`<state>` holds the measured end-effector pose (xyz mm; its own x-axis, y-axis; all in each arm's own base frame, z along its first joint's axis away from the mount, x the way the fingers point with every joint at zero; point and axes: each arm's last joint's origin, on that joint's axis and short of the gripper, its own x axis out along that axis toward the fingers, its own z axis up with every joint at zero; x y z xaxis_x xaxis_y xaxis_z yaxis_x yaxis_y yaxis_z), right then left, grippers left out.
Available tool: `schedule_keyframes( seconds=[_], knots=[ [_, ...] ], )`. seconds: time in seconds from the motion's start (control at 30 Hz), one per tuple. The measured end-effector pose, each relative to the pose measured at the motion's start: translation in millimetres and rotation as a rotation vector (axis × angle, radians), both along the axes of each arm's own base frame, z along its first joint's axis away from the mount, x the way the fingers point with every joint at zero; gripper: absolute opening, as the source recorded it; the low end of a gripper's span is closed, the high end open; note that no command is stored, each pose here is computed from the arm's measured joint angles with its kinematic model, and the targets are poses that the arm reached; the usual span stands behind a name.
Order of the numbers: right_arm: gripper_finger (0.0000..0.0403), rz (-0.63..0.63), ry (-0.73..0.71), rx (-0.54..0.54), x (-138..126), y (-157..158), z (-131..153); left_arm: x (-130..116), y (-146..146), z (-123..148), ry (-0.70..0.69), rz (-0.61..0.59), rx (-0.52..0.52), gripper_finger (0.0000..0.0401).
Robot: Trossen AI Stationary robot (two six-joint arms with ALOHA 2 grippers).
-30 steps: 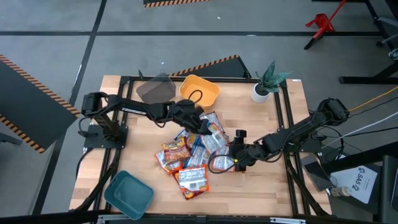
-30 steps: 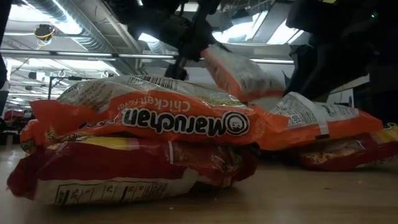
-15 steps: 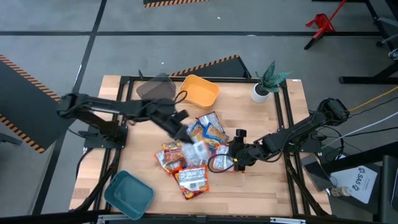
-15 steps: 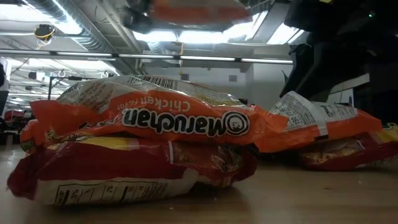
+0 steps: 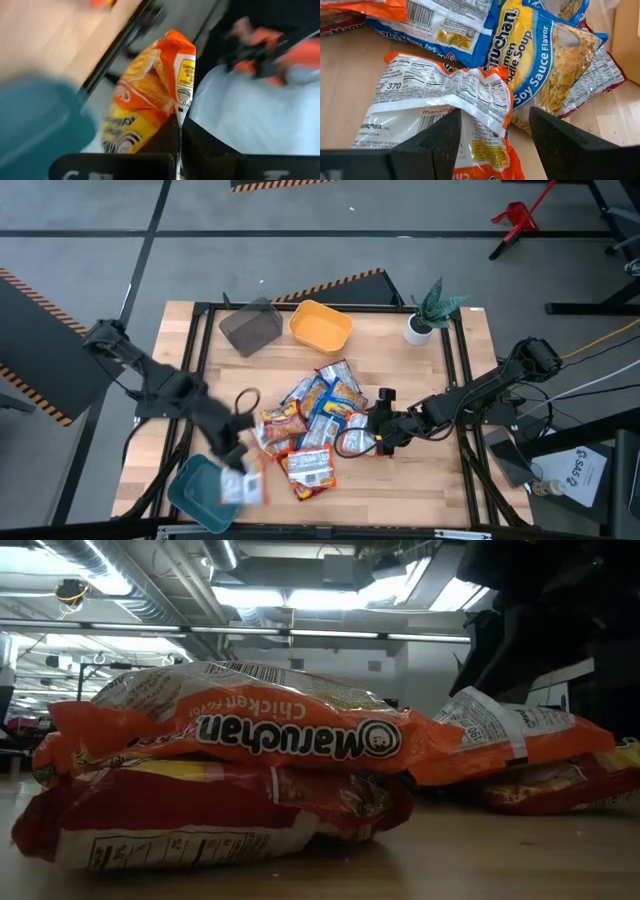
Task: Sort Maruchan noodles
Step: Put the orange noodle pack into the blue bin
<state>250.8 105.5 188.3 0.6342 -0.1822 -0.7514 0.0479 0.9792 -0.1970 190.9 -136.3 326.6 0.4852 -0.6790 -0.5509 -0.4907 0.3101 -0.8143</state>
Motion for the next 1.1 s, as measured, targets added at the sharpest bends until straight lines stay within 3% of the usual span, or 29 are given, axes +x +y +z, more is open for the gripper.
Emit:
schedule_keyframes(
  seconds=[0.37, 0.77, 1.1],
  knots=[
    [0.0222, -0.004, -0.008, -0.007, 0.4, -0.1, 0.4, -33.0, -28.2, -27.0, 0.269, -0.146, 0.165, 0.0],
    [0.0222, -0.004, -0.009, -0.006, 0.5, -0.1, 0.4, -20.9, -45.8, -50.9, 0.333, -0.324, 0.197, 0.0],
    [0.0222, -0.004, -0.009, -0.006, 0.5, -0.1, 0.4, -5.1, -49.0, -67.5, 0.321, -0.351, 0.25, 0.0]
  ],
)
